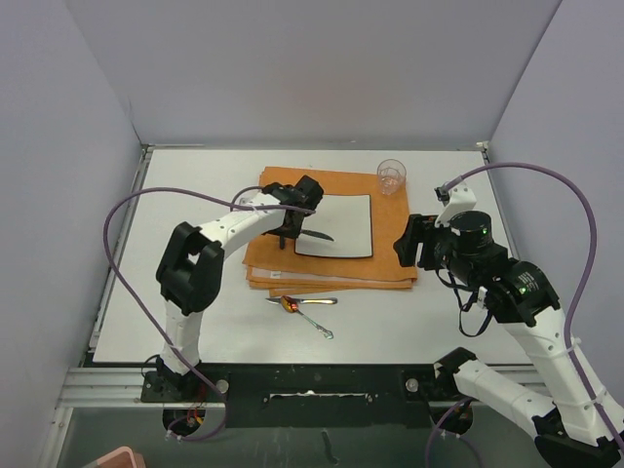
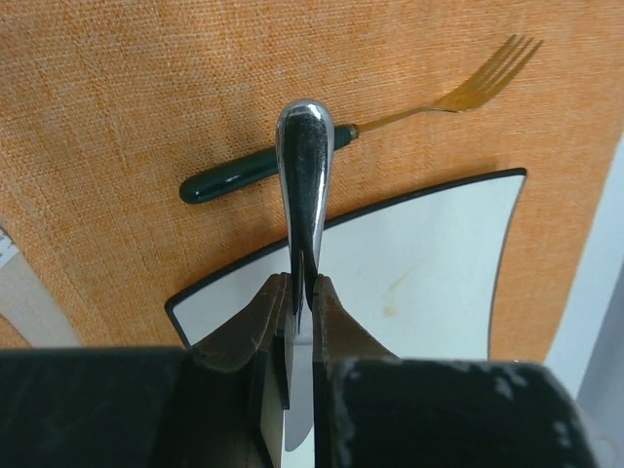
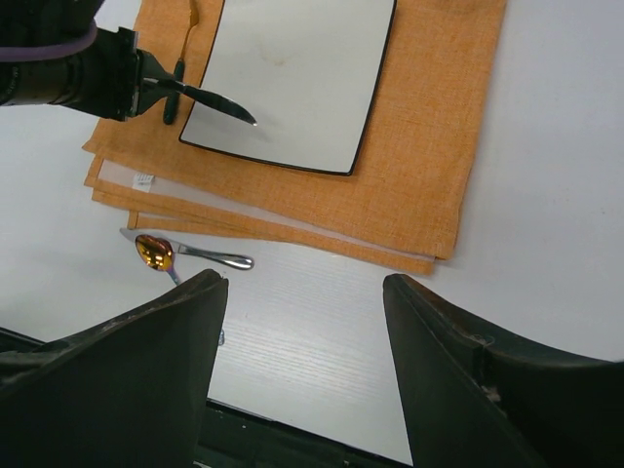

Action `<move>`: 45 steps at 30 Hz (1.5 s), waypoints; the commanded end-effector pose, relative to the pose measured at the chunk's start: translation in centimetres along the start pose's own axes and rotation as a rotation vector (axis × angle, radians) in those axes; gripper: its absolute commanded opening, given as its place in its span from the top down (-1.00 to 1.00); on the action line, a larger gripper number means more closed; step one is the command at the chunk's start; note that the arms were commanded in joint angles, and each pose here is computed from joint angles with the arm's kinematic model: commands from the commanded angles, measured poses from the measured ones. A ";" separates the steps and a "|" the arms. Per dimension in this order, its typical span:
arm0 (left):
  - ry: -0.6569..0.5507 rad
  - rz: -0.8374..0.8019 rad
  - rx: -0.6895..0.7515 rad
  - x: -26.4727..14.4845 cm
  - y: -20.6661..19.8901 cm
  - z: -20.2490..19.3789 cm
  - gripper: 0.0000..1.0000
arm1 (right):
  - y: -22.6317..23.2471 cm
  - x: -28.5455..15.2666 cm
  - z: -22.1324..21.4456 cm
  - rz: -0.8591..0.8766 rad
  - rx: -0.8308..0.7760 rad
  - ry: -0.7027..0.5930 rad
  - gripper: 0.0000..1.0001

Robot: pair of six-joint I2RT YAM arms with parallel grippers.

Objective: Set the dinner table for one person
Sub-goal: Adjust the knife on the napkin.

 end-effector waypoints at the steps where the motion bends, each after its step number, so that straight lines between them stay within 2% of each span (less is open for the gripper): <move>1: -0.020 0.017 -0.046 0.9 -0.2 -1.3 1.00 | 0.1 -0.1 0.5 0.004 0.016 -0.042 -0.31; 12: -0.047 -0.032 0.029 1.8 -2.1 -3.6 1.00 | 0.2 0.2 0.5 0.004 0.017 -0.040 -0.31; 22: -0.038 -0.039 0.015 3.2 -3.6 -5.2 1.00 | 0.2 -1.4 1.0 0.008 0.020 -0.060 -0.30; 45: -0.032 -0.040 0.006 5.6 -2.1 -6.2 1.00 | -0.1 -2.5 1.0 0.005 0.015 -0.057 -0.30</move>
Point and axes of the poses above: each gripper's point midway between its finger pads, its own x axis out along the fingers, its own y axis along the line the jaws close on, z = x × y, the point moved 10 cm from there along -x, back along the fingers, and after that the axes turned 15 degrees about x, right-handed, at the moved point
